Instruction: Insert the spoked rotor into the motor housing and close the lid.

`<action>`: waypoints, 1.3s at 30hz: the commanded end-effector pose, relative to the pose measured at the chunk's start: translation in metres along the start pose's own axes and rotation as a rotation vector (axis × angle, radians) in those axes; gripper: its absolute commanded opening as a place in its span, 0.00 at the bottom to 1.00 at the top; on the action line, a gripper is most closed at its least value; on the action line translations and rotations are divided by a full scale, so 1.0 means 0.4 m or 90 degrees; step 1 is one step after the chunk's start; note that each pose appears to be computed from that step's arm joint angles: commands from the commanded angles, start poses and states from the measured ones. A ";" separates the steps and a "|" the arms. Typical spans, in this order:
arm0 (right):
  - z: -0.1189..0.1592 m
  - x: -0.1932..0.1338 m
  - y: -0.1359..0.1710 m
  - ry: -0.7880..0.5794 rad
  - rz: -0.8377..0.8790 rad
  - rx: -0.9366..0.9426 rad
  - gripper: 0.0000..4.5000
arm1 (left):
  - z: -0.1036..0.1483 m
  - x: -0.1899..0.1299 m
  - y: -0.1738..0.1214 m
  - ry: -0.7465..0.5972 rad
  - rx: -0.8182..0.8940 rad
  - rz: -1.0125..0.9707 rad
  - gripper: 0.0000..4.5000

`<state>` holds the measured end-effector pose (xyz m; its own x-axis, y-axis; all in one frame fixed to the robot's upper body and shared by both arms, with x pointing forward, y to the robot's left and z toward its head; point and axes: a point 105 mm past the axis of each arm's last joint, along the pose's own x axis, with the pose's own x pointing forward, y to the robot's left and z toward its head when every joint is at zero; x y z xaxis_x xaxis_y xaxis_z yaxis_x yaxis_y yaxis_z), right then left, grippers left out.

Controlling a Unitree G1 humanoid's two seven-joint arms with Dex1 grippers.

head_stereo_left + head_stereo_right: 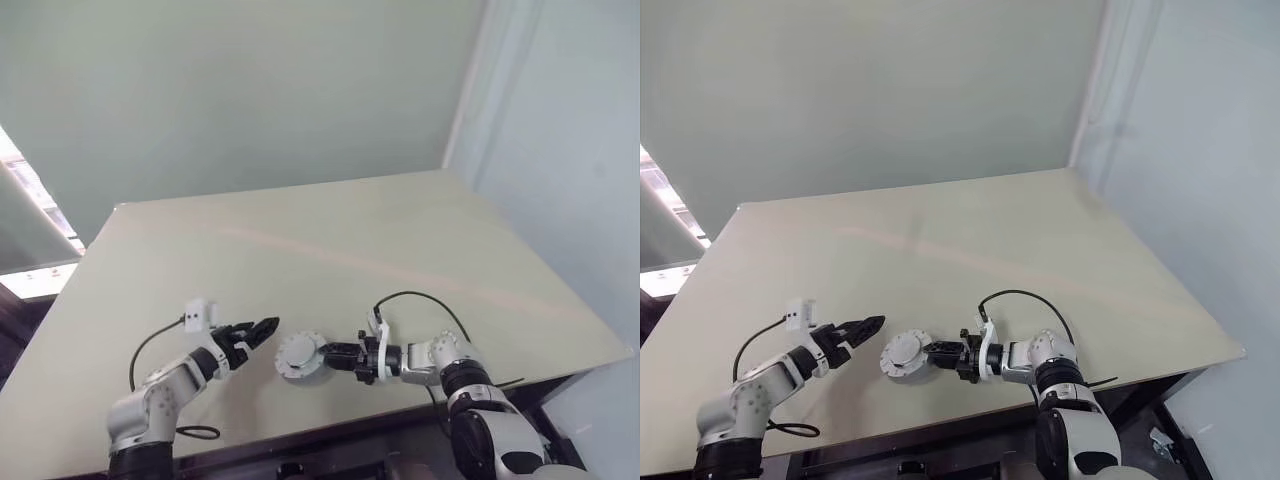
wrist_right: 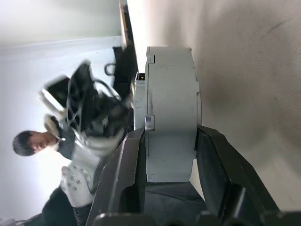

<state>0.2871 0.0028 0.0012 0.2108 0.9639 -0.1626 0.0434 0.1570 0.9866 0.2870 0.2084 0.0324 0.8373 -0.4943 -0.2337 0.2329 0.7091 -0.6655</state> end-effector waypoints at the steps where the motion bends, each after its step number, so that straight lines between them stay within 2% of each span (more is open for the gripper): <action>1: 0.035 0.006 0.078 -0.038 0.091 -0.025 0.27 | 0.030 -0.019 -0.048 -0.060 -0.104 -0.071 0.99; 6: 0.057 0.007 0.116 -0.066 0.124 -0.038 0.27 | 0.016 -0.047 -0.052 -0.099 -0.233 -0.101 0.99; 14: 0.071 0.018 0.193 -0.071 0.167 -0.082 0.27 | -0.003 -0.068 -0.049 -0.162 -0.361 -0.112 0.99; 21: 0.059 0.039 0.235 -0.056 0.178 -0.114 0.27 | 0.020 -0.051 -0.080 -0.243 -0.445 -0.174 0.99; 31: 0.048 0.048 0.244 -0.044 0.172 -0.125 0.27 | -0.022 0.001 -0.135 -0.193 -0.498 -0.215 0.99; 39: 0.044 0.048 0.242 -0.039 0.170 -0.125 0.27 | -0.043 0.031 -0.142 -0.170 -0.506 -0.211 0.99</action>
<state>0.3095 0.0227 0.0625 0.2615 0.9651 -0.0170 -0.1334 0.0535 0.9896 0.2714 0.1556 0.0456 0.9082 -0.3979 0.1300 0.1170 -0.0569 -0.9915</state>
